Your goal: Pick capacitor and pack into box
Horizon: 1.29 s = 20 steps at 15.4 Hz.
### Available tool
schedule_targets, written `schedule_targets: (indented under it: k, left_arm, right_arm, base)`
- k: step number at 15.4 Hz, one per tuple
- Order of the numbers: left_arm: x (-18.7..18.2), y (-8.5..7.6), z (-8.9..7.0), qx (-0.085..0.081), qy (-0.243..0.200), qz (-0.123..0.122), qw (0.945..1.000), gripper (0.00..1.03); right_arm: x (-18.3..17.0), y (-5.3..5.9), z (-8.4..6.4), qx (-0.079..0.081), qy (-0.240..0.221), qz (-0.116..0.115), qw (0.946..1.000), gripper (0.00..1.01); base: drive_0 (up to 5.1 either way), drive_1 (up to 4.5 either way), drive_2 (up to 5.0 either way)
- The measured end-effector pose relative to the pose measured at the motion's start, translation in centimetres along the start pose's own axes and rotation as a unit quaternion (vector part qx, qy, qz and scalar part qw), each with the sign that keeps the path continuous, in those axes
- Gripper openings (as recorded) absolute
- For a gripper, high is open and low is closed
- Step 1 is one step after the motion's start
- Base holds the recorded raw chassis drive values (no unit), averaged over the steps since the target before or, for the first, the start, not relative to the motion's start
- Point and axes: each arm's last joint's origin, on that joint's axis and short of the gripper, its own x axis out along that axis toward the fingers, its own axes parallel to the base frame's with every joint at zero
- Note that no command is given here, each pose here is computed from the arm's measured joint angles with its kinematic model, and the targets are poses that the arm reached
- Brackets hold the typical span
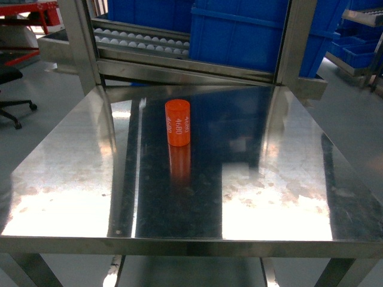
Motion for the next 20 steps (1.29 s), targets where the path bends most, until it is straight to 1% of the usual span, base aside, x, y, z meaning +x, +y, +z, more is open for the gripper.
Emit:
schedule_targets:
  k: [20]
  left_arm:
    - [0.00, 0.00, 0.00, 0.000, 0.000, 0.000, 1.0000, 0.98]
  right_arm:
    - [0.00, 0.00, 0.00, 0.000, 0.000, 0.000, 1.0000, 0.98]
  base:
    - [0.0, 0.00, 0.0]
